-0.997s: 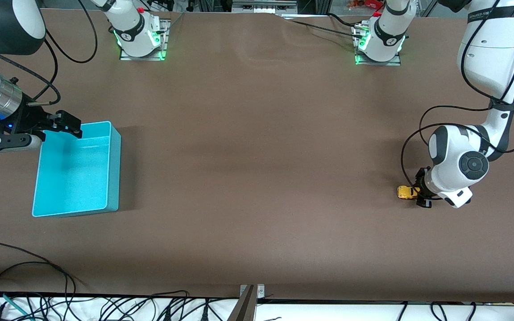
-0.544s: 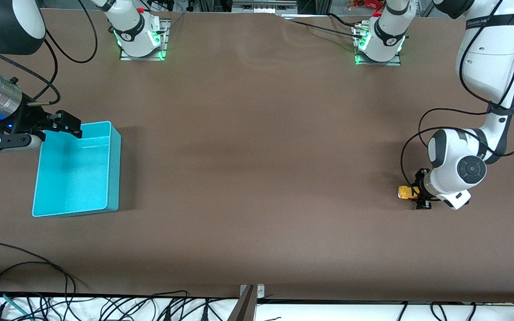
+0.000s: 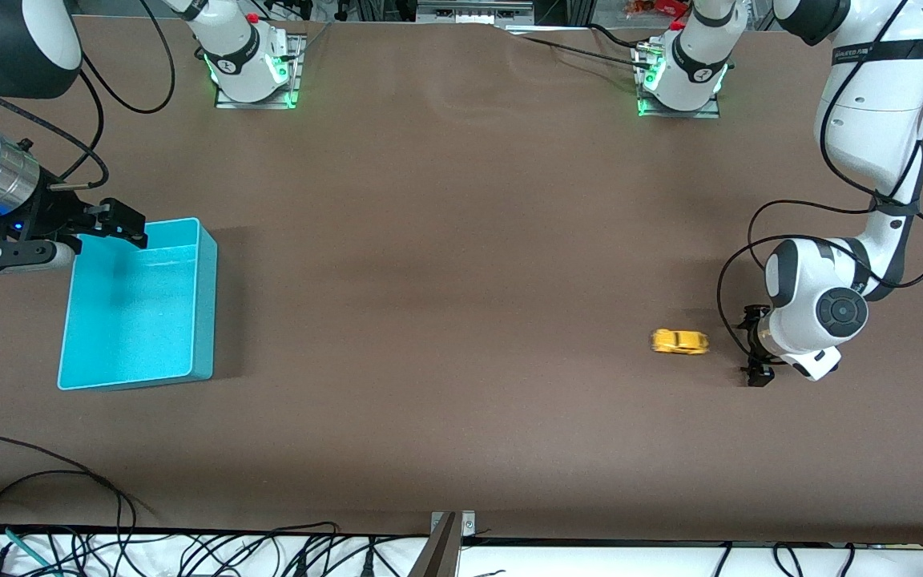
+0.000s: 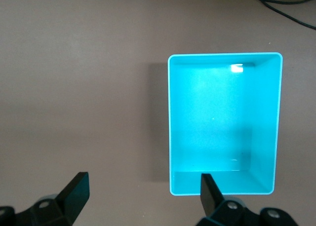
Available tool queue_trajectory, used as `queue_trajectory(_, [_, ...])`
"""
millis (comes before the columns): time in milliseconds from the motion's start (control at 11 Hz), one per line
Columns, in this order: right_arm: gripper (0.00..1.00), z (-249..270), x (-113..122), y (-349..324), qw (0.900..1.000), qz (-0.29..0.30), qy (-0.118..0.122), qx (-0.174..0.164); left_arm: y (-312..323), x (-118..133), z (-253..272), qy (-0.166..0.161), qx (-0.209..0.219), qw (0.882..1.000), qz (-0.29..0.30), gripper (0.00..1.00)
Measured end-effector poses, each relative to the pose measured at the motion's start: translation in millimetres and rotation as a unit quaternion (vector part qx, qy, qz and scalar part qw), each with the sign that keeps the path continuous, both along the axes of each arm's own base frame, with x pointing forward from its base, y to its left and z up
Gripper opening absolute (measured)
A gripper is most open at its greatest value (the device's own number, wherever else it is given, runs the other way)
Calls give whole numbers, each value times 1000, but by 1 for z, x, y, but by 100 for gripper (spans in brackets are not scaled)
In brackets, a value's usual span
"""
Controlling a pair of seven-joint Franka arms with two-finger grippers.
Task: Wind up and store yellow beetle car
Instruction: 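Open the left gripper, releasing the car to roll toward the bin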
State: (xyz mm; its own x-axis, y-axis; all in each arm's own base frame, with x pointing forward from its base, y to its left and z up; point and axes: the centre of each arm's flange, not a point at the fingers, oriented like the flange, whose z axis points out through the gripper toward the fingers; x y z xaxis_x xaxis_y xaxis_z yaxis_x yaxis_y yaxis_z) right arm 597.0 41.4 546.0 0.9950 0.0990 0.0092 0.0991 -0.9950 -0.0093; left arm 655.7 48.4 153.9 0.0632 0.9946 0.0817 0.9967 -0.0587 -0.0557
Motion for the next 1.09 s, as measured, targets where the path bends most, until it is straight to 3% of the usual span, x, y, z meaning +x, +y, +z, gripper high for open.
queue_trajectory(181, [100,0,0,0,1000,0,0,0,-1,1,2,5,0,1000,0,100])
queue_trajectory(453, [100,0,0,0,1000,0,0,0,-2,8,23,40,0,999,-14,100])
queue_trajectory(725, [100,0,0,0,1000,0,0,0,-4,14,80,48,-39,996,-68,100])
queue_trajectory(1088, [100,0,0,0,1000,0,0,0,-5,11,159,57,-51,986,-149,100])
